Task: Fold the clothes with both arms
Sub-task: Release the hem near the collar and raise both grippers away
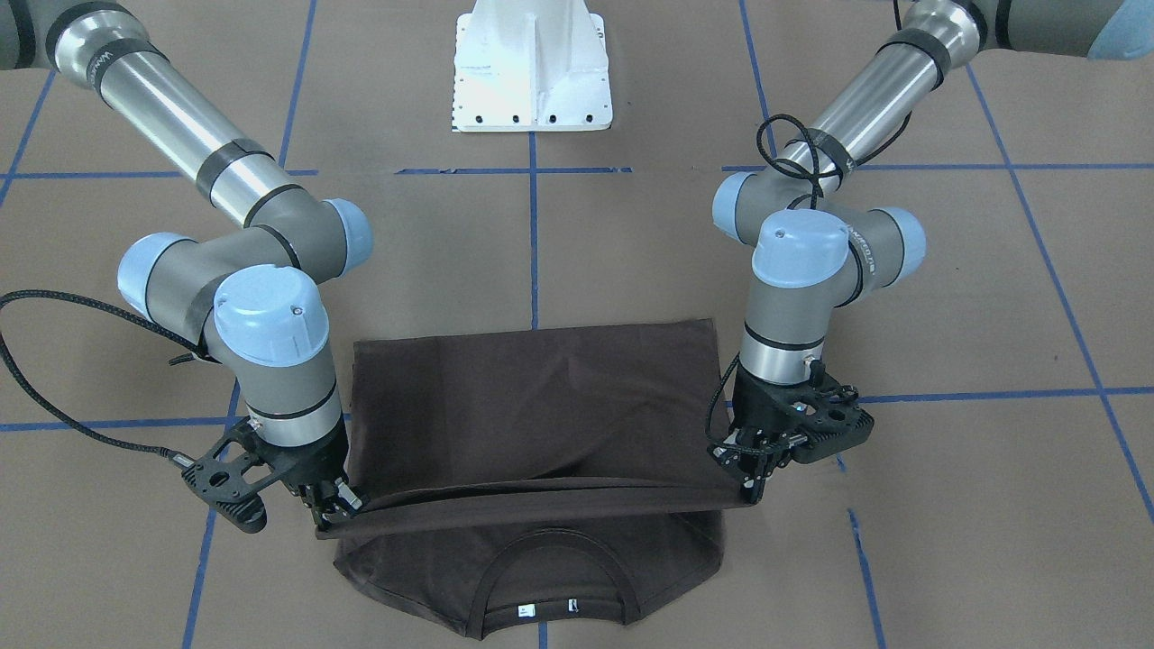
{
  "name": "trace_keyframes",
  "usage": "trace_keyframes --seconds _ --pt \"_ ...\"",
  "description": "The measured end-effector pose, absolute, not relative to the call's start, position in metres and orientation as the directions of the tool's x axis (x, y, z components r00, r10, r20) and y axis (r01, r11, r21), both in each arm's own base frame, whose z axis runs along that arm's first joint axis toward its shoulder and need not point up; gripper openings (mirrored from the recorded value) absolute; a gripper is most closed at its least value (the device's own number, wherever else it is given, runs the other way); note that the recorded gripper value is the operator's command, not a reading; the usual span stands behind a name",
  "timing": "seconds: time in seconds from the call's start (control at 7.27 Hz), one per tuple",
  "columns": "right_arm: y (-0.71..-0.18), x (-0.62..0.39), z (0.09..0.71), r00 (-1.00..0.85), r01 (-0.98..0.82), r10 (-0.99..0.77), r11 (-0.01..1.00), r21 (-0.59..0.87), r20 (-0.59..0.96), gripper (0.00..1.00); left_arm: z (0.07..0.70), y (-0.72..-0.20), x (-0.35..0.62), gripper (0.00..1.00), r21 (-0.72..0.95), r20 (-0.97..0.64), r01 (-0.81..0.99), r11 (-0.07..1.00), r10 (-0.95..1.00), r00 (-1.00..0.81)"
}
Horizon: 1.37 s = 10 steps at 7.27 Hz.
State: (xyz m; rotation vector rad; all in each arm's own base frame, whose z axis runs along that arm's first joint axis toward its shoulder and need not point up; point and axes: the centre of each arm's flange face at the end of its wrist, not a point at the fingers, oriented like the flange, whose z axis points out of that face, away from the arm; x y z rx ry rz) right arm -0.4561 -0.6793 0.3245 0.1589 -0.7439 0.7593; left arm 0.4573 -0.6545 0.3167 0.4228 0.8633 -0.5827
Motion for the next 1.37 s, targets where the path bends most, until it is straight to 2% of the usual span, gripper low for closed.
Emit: trace_keyframes --seconds 0.14,0.27,0.69,1.37 --pt "-0.679 -0.456 0.325 0.487 -0.675 0.567 0.727 -0.126 0.664 0.52 0.313 -0.661 0.460 0.28 0.113 -0.801 0.633 0.766 -0.306 0.514" --pt "-0.679 -0.457 0.325 0.488 -0.674 0.566 0.728 -0.125 0.664 0.65 0.312 -0.665 0.463 0.33 0.113 -0.800 0.633 0.766 -0.307 0.515" --pt "-0.665 -0.453 0.307 0.462 -0.651 0.551 0.743 -0.156 0.695 0.68 0.310 -0.666 0.460 0.39 0.103 -0.838 0.630 0.770 -0.274 0.472" --pt "-0.510 -0.442 0.358 0.414 -0.556 0.583 0.770 -0.313 0.699 0.71 0.323 -0.660 0.450 0.40 0.080 -0.870 0.613 0.786 -0.245 0.428"
